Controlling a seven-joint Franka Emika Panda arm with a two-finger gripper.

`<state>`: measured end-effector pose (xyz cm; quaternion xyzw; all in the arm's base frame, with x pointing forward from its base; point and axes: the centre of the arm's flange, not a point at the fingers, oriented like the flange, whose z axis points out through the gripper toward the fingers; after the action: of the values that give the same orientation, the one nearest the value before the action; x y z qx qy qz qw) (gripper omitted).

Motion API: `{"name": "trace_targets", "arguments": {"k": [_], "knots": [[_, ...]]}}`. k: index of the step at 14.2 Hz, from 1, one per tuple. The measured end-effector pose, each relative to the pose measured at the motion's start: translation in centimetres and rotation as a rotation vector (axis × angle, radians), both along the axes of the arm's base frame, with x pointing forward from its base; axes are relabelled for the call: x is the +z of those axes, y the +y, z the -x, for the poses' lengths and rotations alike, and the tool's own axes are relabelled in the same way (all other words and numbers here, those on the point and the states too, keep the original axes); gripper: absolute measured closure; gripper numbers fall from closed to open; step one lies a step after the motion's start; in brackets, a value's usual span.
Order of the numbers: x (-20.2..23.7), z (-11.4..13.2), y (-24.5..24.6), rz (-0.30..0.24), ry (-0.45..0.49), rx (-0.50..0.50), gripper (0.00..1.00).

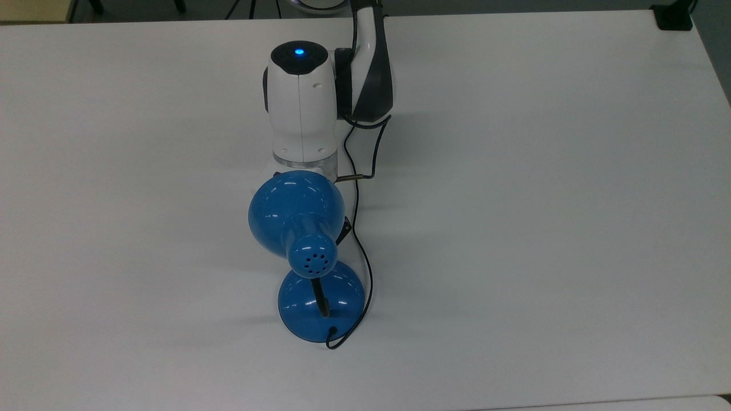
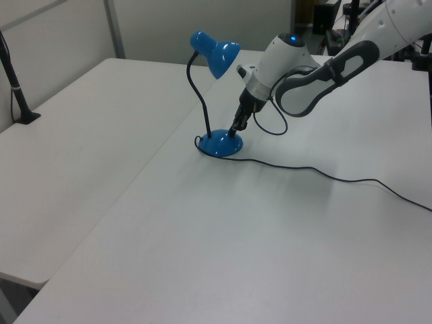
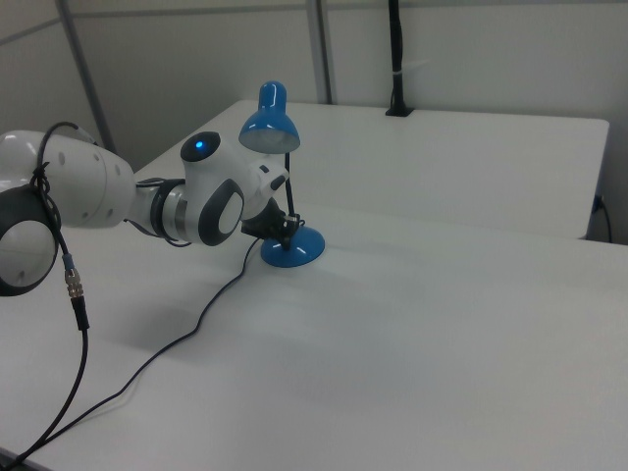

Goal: Turn on the lamp
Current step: 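Press down on the base switch with the gripper fingers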

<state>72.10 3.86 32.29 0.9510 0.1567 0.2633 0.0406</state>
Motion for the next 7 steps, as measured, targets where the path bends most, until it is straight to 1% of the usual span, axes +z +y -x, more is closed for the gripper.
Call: {"name": "trace_targets", "arguments": {"k": [7], "knots": [[-0.01, -0.04, 0.64, -0.005, -0.001, 0.001, 0.99]]}}
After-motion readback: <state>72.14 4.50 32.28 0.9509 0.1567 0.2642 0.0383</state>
